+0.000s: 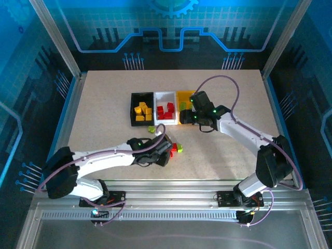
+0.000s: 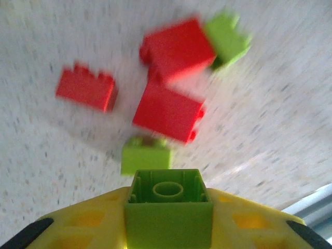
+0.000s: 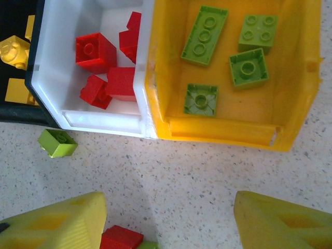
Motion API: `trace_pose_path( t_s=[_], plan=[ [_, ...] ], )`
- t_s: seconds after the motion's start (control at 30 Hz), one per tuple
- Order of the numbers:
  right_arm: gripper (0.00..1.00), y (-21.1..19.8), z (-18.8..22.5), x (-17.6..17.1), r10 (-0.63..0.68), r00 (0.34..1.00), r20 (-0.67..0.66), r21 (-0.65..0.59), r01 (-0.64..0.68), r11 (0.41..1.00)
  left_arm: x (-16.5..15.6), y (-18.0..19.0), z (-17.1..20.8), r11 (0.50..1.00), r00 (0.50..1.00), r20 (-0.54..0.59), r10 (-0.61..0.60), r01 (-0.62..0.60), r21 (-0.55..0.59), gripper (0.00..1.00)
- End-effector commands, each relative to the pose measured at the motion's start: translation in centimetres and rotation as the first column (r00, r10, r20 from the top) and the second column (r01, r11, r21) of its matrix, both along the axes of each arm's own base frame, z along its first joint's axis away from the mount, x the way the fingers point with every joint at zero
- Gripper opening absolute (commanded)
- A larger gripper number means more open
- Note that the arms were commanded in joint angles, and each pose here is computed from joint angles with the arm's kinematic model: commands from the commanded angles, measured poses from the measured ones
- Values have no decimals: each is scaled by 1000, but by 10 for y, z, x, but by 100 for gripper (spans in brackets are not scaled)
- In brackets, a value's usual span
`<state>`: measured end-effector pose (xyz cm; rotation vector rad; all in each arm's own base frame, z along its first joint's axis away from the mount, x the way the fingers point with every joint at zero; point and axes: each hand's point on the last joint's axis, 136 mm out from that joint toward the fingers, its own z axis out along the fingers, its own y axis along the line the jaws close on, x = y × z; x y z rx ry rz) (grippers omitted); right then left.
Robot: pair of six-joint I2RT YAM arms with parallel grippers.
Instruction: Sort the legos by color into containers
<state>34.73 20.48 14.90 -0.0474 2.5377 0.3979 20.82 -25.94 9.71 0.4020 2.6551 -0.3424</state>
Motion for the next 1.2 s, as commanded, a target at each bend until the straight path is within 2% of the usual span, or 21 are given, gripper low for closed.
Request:
trace_pose_path(
  t_s=[0.0,0.2,0.33,0.53,0.67,0.87,1.0,1.17],
  plan=[
    [67,-20,4,-6,-62,998,17,16,62,998,37,-11,38,995,998,53,37,-32,-99,38],
    [67,-40,-9,-28,-100,995,-4,15,101,995,122,-45,71,972,989,108,106,-80,-223,37],
    [67,-48,-15,-39,-110,994,-21,6,110,994,173,-70,70,970,985,124,120,-90,-224,37],
    [68,-51,-16,-50,-101,995,-27,17,101,995,227,-92,51,970,983,109,148,-123,-209,37],
    [68,-46,-20,-57,-67,997,-37,42,68,997,243,-105,37,973,986,79,144,-126,-193,44],
    [68,-30,-23,-61,9,999,-43,113,-4,994,253,-118,43,968,988,64,139,-122,-220,61],
    [67,-20,-25,-63,53,997,-51,143,-45,989,249,-117,69,955,985,78,153,-127,-269,70],
    [66,6,-32,-65,150,986,-73,168,-136,976,224,-102,114,916,977,117,176,-119,-384,92]
  ],
)
